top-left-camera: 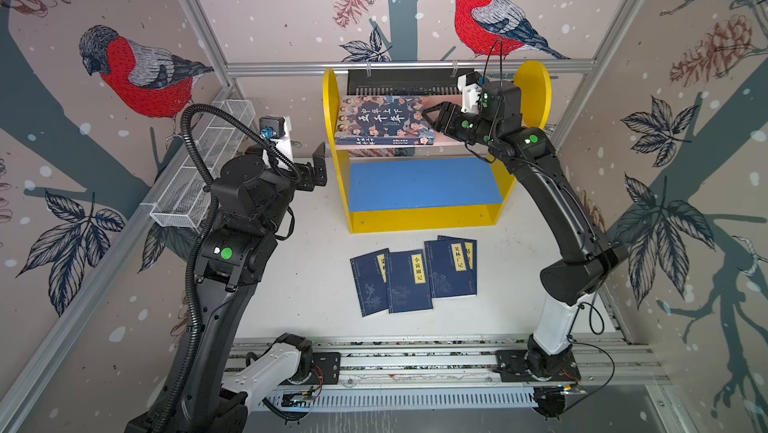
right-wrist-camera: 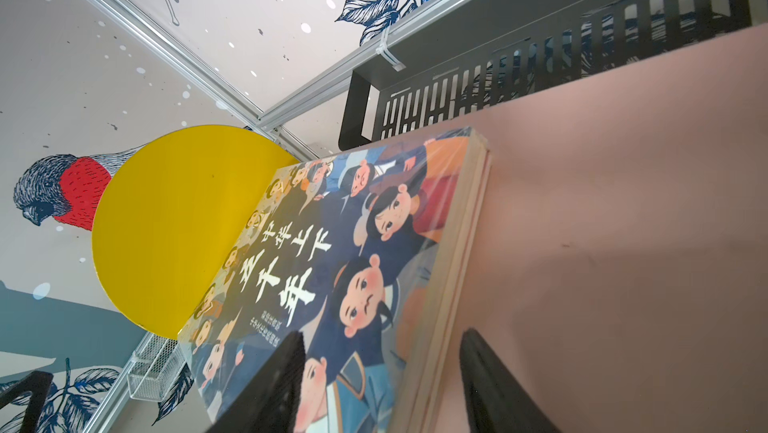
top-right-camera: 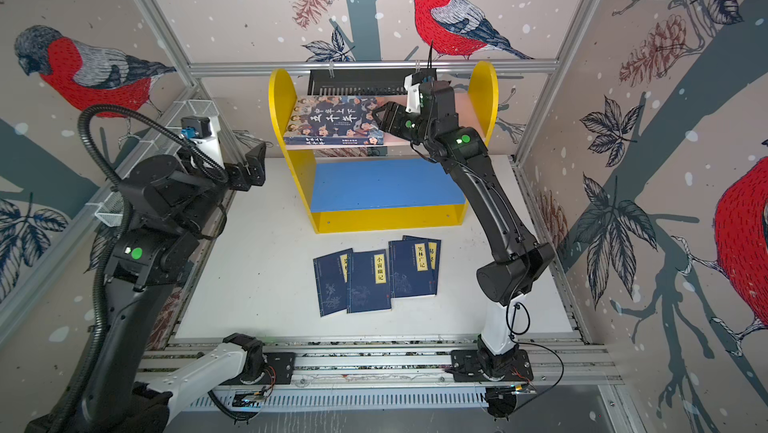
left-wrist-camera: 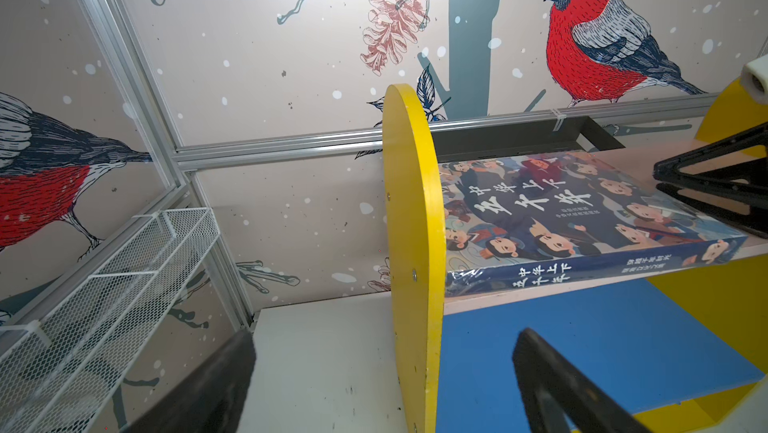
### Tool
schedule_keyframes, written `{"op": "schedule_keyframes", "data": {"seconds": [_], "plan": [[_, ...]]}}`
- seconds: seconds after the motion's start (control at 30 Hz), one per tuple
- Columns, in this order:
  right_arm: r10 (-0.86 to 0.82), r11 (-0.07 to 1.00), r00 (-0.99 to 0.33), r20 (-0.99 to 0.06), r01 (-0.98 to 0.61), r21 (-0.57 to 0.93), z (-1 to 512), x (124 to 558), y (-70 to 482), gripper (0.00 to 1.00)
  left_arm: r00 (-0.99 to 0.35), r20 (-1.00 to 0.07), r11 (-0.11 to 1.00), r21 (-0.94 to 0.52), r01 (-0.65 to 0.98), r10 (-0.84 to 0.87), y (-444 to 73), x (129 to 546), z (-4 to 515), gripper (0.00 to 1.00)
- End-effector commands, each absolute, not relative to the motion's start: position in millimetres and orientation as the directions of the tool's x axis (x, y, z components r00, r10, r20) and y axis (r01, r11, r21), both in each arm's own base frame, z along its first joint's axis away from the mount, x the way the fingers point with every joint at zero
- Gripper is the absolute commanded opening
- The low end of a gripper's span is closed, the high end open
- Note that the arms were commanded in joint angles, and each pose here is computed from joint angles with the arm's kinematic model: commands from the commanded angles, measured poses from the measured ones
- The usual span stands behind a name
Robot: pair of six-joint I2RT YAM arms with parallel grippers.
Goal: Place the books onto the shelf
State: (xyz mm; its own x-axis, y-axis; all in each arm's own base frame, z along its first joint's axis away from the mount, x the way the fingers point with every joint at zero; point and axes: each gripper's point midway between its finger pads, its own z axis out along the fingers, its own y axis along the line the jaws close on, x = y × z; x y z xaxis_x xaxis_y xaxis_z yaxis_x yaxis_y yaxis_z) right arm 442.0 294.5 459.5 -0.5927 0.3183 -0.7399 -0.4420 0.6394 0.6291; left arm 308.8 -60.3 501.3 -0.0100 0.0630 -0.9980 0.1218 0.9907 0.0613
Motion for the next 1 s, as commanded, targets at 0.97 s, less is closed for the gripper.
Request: {"op": "schedule_keyframes", "data": {"seconds": [0.97], "plan": [[0.255,0.561,-0.668,-0.699,-0.486,0.67,445.0,441.2,321.6,0.59,-0.013,-0.998,0.989,0.052,0.141,0.054,-63.4,309.7,497.2,0.97]]}}
